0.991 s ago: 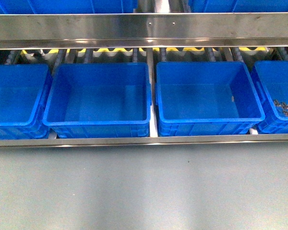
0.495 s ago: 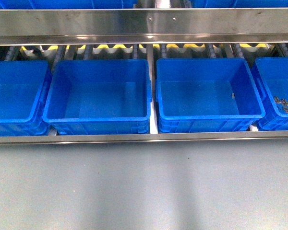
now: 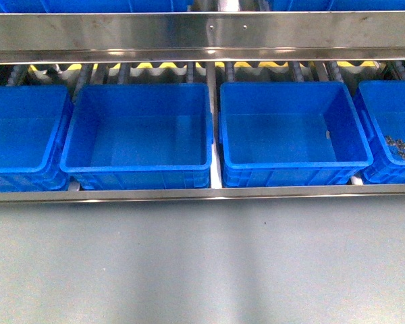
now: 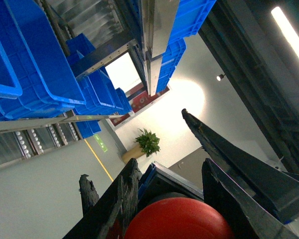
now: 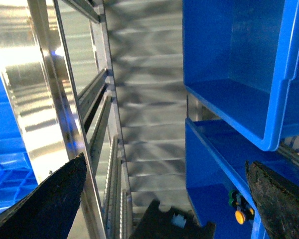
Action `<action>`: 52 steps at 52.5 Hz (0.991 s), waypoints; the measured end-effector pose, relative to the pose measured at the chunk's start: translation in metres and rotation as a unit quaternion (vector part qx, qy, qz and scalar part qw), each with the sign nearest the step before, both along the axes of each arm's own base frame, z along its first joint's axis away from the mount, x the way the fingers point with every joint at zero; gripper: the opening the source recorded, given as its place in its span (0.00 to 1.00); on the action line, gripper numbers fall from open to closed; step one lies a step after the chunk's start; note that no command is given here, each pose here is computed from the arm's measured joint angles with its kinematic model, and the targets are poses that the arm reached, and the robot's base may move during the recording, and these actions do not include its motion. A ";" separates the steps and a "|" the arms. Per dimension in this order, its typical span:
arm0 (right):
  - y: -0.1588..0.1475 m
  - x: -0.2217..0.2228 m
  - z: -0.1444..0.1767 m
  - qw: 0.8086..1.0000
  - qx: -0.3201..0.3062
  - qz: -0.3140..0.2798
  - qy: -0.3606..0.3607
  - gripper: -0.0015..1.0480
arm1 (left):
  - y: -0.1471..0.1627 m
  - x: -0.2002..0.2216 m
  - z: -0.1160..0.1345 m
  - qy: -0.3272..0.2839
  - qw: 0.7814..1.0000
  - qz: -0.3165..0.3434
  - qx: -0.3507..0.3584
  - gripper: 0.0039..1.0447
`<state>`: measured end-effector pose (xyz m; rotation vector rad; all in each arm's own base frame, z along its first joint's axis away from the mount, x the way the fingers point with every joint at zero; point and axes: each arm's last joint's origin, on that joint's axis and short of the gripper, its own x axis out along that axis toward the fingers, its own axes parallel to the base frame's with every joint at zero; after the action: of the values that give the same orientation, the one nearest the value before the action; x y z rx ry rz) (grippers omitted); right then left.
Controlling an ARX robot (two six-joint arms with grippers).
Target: Pick red and yellow buttons and place in box
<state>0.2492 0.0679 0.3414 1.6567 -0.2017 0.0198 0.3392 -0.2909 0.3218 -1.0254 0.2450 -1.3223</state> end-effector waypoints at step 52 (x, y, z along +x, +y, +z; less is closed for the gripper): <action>-0.002 -0.007 0.003 1.000 -0.031 -0.004 -0.002 0.34 | -0.008 -0.005 -0.003 -0.010 1.000 0.008 0.008 0.30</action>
<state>0.2417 0.0658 0.3439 1.5937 -0.2100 0.0234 0.3347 -0.2988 0.3186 -0.9978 0.2321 -1.3137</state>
